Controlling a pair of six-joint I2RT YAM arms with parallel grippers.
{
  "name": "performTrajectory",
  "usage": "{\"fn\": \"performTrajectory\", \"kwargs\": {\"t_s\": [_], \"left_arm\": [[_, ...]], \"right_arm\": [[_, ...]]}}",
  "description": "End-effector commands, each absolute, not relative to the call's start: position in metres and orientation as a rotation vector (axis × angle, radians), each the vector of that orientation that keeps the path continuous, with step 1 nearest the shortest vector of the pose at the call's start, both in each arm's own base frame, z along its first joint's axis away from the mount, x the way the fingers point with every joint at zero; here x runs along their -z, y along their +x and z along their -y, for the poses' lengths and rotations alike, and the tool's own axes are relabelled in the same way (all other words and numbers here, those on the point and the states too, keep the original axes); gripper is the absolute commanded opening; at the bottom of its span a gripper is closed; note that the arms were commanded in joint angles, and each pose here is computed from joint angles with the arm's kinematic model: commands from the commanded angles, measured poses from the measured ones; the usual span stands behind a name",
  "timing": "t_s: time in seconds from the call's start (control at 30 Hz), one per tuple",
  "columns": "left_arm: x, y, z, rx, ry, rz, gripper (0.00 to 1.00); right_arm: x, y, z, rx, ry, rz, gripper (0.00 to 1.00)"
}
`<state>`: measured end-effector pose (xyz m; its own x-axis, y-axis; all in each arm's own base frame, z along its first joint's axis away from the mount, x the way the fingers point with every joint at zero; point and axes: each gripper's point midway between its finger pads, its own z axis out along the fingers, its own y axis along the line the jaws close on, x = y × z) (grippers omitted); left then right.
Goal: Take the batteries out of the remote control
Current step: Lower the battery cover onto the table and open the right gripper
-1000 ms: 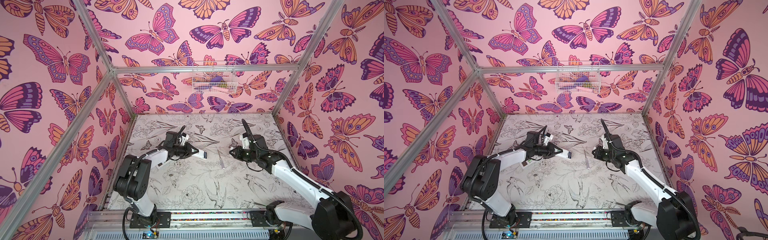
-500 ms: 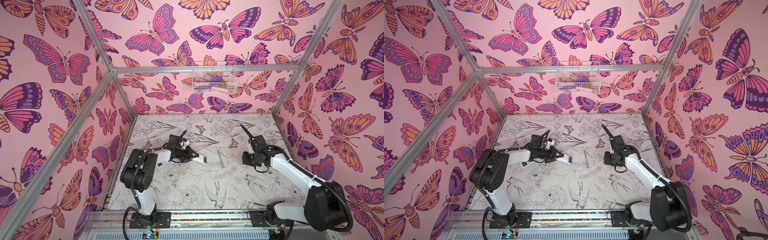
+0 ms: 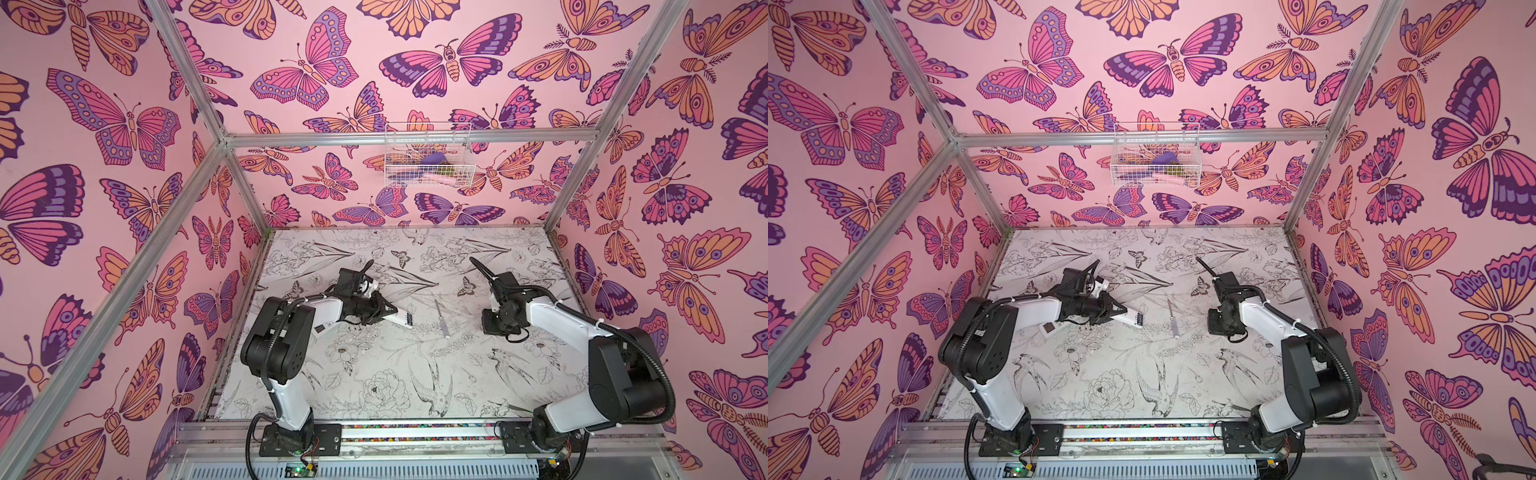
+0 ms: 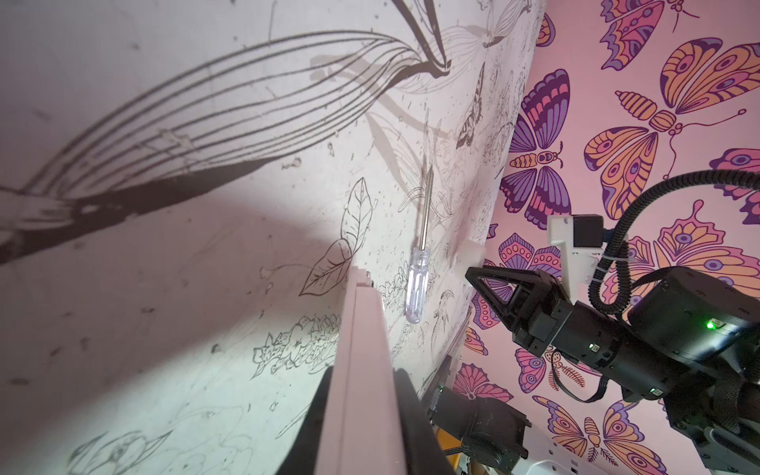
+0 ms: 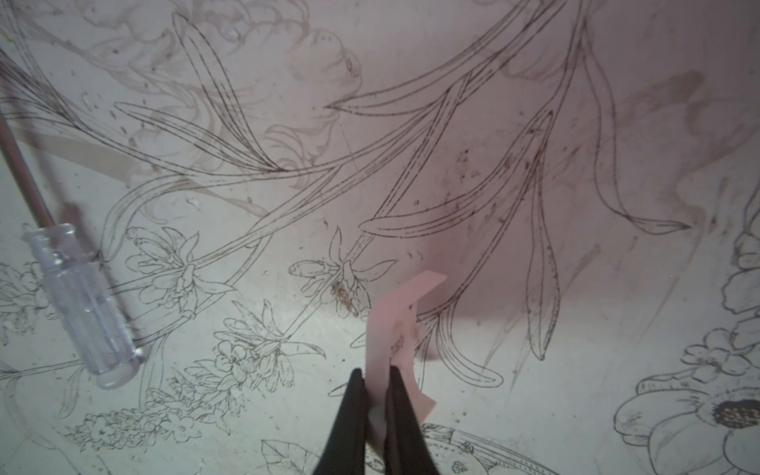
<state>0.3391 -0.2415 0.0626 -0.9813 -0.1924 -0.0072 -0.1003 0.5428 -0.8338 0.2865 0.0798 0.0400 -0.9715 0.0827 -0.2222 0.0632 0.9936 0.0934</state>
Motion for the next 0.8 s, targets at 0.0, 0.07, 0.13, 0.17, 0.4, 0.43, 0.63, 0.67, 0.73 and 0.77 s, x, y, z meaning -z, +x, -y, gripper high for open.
{"fn": "performTrajectory", "kwargs": {"t_s": [0.0,0.07,0.13,0.17,0.4,0.43,0.63,0.67,0.73,0.77], "left_arm": [[-0.058,0.342,0.240,1.423,-0.264,-2.688,0.17],[-0.057,0.343,0.239,1.417,-0.264,-2.692,0.18],[-0.057,0.342,0.239,1.418,-0.263,-2.694,0.18],[-0.057,0.342,0.239,1.420,-0.261,-2.693,0.19],[-0.055,0.343,0.238,1.413,-0.263,-2.697,0.20],[-0.054,0.342,0.238,1.412,-0.265,-2.700,0.20],[-0.051,0.342,0.236,1.404,-0.276,-2.712,0.23],[-0.050,0.343,0.236,1.400,-0.280,-2.713,0.27],[-0.049,0.344,0.235,1.397,-0.288,-2.718,0.31],[-0.049,0.344,0.236,1.399,-0.284,-2.719,0.32]], "right_arm": [[-0.045,0.293,-0.076,-0.093,0.082,-2.909,0.09],[-0.044,0.293,-0.075,-0.079,0.081,-2.913,0.11],[-0.043,0.294,-0.075,-0.073,0.082,-2.914,0.16],[-0.043,0.295,-0.074,-0.072,0.083,-2.913,0.17],[-0.042,0.296,-0.077,-0.092,0.080,-2.925,0.32],[-0.043,0.295,-0.078,-0.094,0.076,-2.924,0.34],[-0.067,0.295,-0.089,-0.183,0.086,-2.867,0.39],[-0.070,0.295,-0.096,-0.220,0.083,-2.854,0.40],[-0.075,0.295,-0.110,-0.285,0.077,-2.842,0.40],[-0.077,0.295,-0.118,-0.326,0.081,-2.840,0.41]]}}
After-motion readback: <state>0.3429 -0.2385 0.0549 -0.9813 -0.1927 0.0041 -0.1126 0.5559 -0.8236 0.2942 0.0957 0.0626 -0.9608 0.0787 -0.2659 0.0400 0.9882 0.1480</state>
